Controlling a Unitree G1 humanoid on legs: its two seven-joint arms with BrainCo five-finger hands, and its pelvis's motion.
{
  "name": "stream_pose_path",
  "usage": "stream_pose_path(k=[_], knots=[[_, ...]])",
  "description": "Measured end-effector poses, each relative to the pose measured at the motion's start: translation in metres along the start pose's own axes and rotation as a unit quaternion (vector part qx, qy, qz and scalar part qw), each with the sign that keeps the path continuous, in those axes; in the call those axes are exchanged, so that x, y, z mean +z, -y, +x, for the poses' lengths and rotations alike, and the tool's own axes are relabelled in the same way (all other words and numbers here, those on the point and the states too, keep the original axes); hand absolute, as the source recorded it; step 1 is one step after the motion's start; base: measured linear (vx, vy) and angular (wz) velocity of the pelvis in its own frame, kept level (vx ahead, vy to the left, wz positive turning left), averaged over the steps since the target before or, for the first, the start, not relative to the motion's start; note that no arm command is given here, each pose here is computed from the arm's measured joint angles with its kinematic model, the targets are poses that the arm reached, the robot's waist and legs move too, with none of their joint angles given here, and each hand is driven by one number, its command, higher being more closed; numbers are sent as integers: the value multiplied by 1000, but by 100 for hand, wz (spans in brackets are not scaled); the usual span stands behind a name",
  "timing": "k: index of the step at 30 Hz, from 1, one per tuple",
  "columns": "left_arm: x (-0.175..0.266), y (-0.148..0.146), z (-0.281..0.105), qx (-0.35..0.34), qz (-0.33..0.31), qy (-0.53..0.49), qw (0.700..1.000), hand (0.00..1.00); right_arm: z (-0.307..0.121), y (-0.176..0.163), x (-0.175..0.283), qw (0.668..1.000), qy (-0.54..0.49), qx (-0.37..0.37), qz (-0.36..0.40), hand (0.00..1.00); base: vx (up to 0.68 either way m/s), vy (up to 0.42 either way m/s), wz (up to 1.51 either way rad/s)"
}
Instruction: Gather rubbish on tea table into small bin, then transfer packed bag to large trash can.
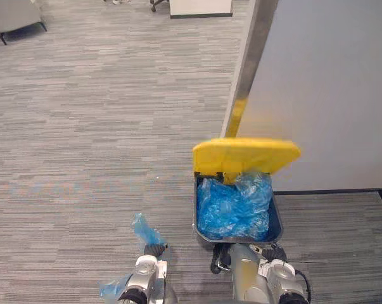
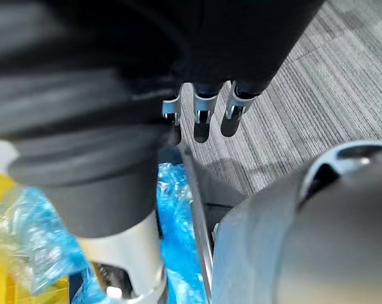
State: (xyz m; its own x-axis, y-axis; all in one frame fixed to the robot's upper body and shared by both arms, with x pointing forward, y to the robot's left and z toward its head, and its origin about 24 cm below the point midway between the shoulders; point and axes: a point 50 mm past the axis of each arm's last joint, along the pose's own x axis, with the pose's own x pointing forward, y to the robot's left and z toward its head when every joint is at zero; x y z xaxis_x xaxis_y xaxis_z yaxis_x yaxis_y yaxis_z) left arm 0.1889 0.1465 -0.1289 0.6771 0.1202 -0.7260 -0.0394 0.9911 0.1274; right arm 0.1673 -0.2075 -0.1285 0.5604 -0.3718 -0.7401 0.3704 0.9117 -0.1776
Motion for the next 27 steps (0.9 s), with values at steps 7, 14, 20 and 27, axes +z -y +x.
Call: stream_pose_path(k=[7, 14, 20, 27], knots=[[7, -10, 2, 1, 39, 17, 999, 100, -6, -28, -1, 994, 17, 64, -91, 0, -88, 4, 13], [62, -8, 13, 1, 46, 87, 995, 100, -23, -102, 114, 951, 222, 157, -149, 0, -63, 0, 1], [171, -19, 12, 25, 30, 229, 973, 100, -49, -113, 234, 903, 377, 139, -155, 0, -44, -67, 27], [252, -15, -8, 11, 42, 332, 942, 100, -70, -92, 307, 877, 445, 83, -160, 0, -6, 10, 9]])
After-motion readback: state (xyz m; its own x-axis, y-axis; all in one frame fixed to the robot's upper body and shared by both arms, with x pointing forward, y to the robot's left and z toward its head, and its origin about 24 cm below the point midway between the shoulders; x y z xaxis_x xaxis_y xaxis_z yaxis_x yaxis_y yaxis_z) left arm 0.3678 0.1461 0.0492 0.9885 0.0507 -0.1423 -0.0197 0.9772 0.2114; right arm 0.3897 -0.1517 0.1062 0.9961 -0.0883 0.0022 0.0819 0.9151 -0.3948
